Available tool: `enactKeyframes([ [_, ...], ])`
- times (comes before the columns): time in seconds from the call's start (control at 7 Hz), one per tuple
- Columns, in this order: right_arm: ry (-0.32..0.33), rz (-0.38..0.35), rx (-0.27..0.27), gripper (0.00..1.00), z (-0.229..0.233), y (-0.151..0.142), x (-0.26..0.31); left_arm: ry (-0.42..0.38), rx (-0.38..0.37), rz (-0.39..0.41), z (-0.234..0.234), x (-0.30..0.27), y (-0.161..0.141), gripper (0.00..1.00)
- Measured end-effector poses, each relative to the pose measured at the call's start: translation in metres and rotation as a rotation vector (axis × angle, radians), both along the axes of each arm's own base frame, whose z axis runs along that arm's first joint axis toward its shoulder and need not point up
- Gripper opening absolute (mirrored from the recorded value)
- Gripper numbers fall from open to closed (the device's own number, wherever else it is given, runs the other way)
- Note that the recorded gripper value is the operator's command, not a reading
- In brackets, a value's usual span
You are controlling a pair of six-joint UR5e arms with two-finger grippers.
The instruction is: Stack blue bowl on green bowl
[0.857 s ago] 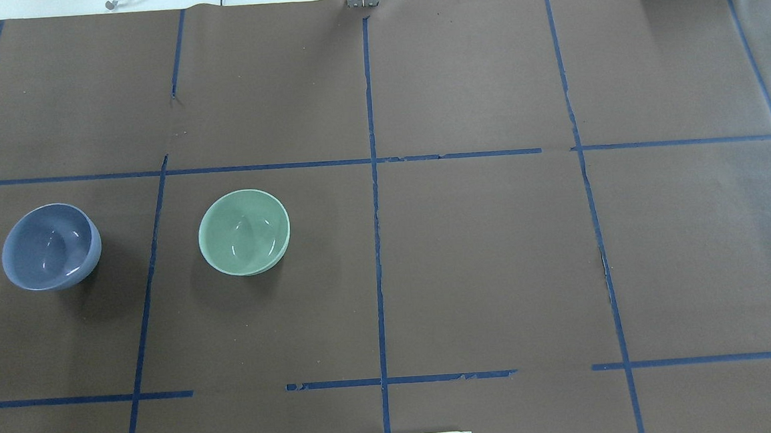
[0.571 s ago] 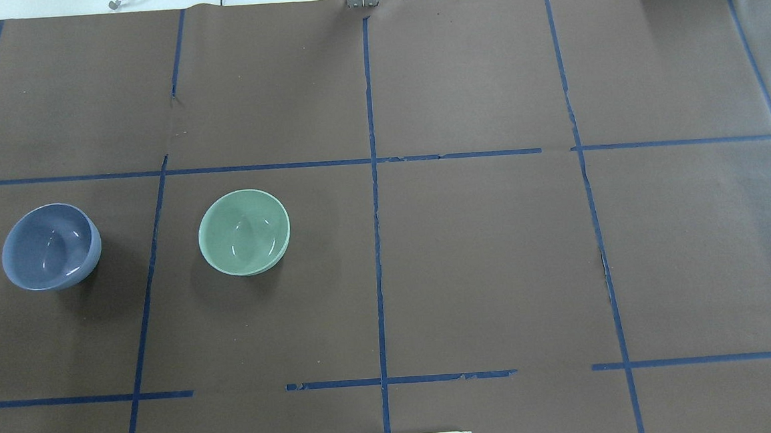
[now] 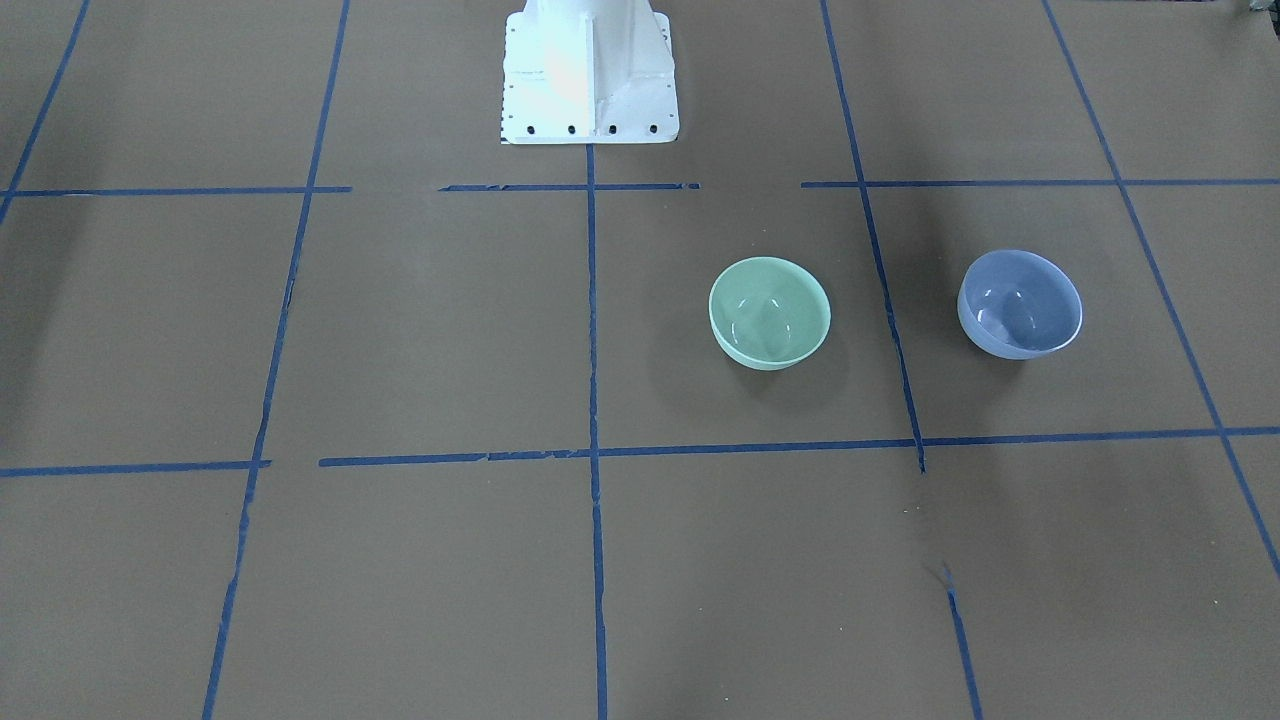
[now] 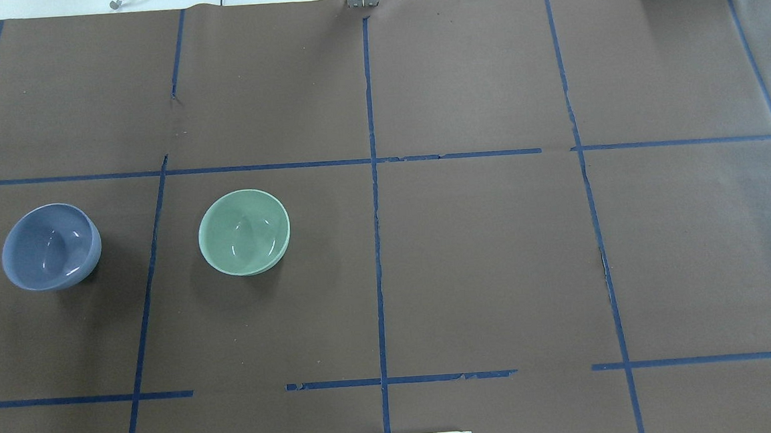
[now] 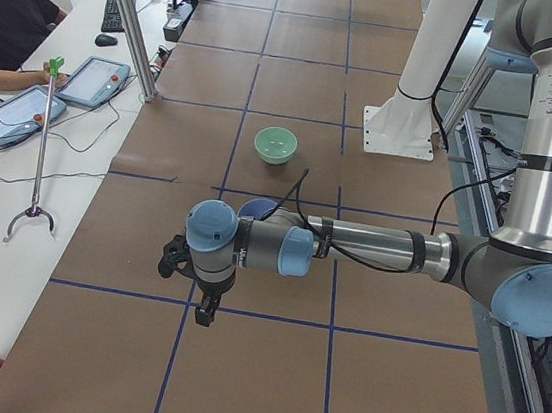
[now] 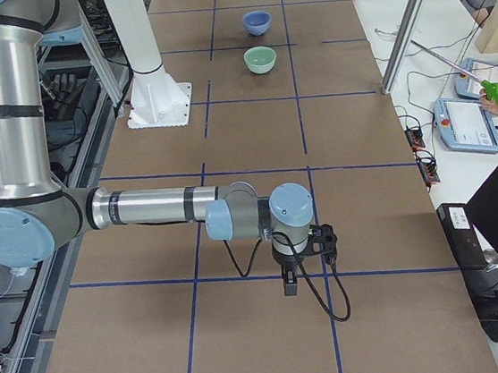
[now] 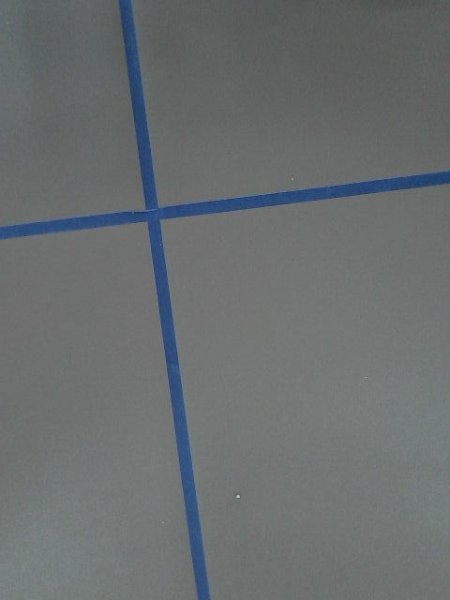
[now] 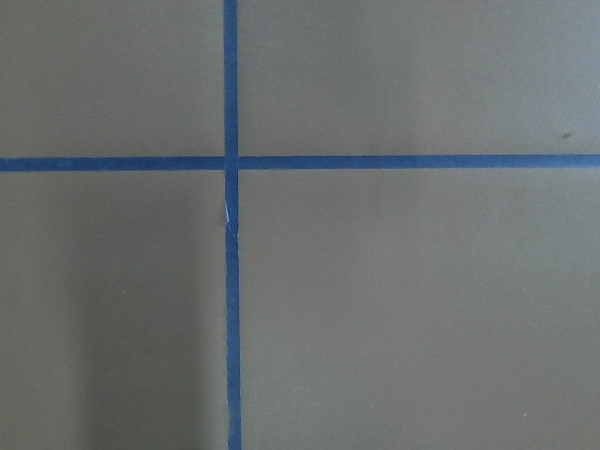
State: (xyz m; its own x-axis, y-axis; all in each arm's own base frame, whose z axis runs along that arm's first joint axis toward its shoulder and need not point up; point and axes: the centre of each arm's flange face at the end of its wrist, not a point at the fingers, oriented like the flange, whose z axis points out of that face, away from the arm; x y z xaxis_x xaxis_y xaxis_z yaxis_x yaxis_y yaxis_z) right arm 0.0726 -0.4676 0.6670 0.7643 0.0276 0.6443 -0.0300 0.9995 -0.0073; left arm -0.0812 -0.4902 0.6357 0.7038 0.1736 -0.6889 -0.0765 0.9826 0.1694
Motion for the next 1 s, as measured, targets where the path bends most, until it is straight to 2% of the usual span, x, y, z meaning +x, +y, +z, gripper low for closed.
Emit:
enactKeyframes([
  [0.29,0.0,0.0,0.0,1.0,0.0,0.0,0.0,0.014,-0.031,-0.073,-0.054,0.033,-0.003,1.0],
  [0.57,0.001,0.0,0.0,1.0,0.0,0.0,0.0,0.041,-0.086,-0.111,-0.102,0.088,0.001,1.0],
  [0.71,0.0,0.0,0.0,1.0,0.0,0.0,0.0,0.054,-0.108,-0.118,-0.114,0.117,0.006,1.0],
  [1.0,0.0,0.0,0.001,1.0,0.0,0.0,0.0,0.087,-0.127,-0.162,-0.106,0.18,0.028,1.0],
])
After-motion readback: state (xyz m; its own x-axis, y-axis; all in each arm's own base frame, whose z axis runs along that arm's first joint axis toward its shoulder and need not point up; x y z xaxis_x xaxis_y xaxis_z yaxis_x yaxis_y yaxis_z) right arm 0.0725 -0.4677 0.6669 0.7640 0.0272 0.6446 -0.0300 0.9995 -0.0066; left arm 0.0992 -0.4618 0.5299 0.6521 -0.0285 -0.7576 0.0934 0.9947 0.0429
